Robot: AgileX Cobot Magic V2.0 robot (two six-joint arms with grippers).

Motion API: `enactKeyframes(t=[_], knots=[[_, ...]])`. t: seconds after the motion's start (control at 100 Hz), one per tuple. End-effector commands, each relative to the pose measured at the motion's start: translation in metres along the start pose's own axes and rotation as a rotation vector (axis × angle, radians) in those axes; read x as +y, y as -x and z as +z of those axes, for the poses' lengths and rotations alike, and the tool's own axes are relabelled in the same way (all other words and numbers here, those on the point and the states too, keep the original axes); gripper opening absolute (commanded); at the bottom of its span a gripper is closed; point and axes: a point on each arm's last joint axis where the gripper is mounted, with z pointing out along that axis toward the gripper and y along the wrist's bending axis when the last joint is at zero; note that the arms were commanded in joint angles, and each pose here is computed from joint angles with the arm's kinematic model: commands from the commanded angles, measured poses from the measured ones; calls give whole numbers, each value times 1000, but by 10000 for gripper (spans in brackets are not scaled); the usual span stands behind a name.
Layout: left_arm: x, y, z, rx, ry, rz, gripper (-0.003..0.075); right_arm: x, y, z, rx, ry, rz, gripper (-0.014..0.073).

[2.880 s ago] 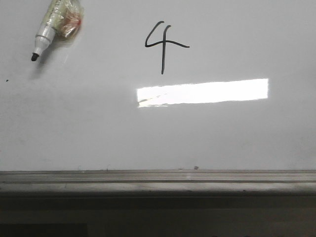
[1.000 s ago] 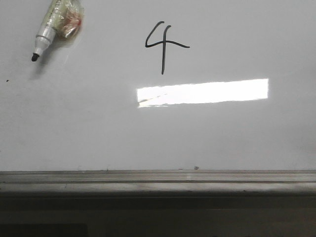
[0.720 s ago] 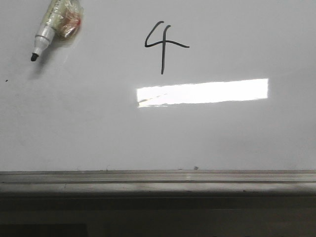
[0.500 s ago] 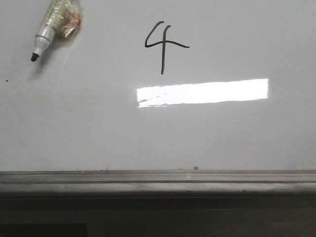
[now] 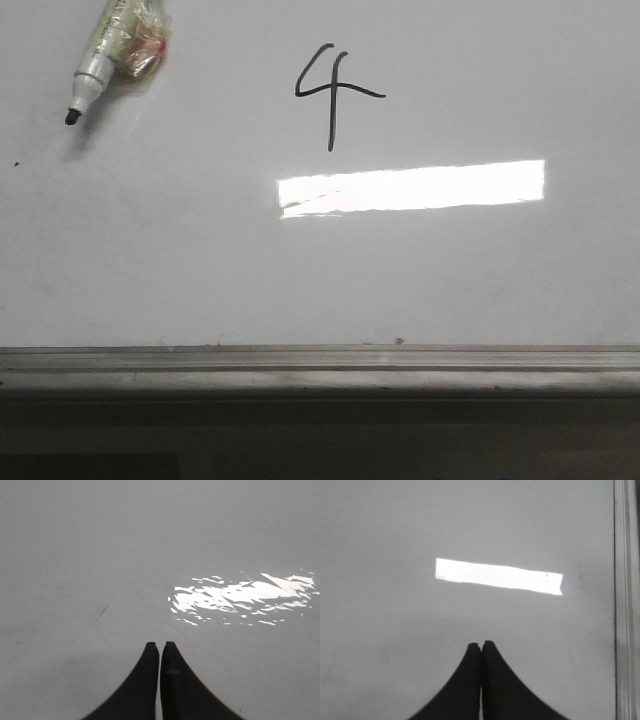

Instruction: Write number 4 on whiteboard

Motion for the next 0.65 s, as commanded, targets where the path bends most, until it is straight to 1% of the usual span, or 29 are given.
enactKeyframes(t=[0.0, 0.64], knots=[[0, -2, -2, -70, 3, -17, -20, -1, 1, -1, -75, -23, -16, -64], [0, -2, -2, -70, 3, -17, -20, -1, 2, -1, -81, -24, -16, -64]])
